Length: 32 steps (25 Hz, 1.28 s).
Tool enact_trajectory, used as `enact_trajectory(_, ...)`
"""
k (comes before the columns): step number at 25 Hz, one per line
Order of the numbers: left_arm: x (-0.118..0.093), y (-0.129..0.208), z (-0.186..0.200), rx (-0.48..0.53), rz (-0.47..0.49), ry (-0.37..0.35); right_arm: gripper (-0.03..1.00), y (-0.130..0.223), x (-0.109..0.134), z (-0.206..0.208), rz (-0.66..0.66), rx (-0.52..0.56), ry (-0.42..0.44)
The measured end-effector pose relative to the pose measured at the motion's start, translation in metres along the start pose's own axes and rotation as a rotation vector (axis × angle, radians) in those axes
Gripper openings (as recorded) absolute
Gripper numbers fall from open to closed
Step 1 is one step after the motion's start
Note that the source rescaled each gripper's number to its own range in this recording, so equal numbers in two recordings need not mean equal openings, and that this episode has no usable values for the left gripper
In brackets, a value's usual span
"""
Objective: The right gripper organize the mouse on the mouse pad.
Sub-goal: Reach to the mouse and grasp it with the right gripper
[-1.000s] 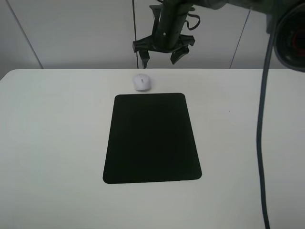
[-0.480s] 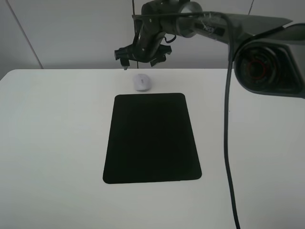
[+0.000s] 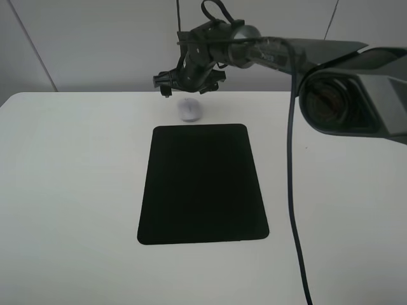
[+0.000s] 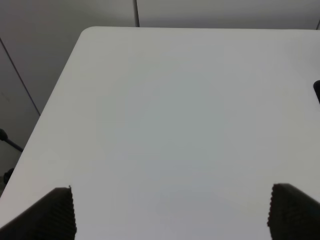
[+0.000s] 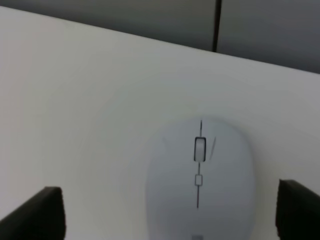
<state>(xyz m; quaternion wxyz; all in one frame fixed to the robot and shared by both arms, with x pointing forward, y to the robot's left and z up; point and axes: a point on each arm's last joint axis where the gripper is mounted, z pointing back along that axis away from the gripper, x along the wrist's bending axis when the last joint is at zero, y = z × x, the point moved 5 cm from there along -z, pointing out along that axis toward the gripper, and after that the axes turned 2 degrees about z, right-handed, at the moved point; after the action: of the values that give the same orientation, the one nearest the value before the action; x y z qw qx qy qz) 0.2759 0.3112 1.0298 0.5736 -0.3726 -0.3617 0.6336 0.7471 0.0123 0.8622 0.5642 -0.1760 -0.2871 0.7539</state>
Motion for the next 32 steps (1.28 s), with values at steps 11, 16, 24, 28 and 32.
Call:
enact_trajectory(11, 0.0, 0.0, 0.0, 0.0, 0.0, 0.0, 1.0, 0.011, -0.009, -0.022, 0.013, -0.021, 0.054)
enact_trajectory(16, 0.0, 0.0, 0.0, 0.0, 0.0, 0.0, 1.0, 0.013, -0.007, -0.028, -0.012, -0.031, 0.035)
enact_trajectory(24, 0.0, 0.0, 0.0, 0.0, 0.0, 0.0, 1.0, 0.023, -0.008, -0.037, -0.01, -0.012, 0.041)
enact_trajectory(28, 0.0, 0.0, 0.0, 0.0, 0.0, 0.0, 1.0, 0.023, -0.009, -0.037, -0.007, -0.012, 0.043)
enact_trajectory(32, 0.0, 0.0, 0.0, 0.0, 0.0, 0.0, 1.0, 0.024, -0.009, -0.038, -0.005, -0.01, 0.045)
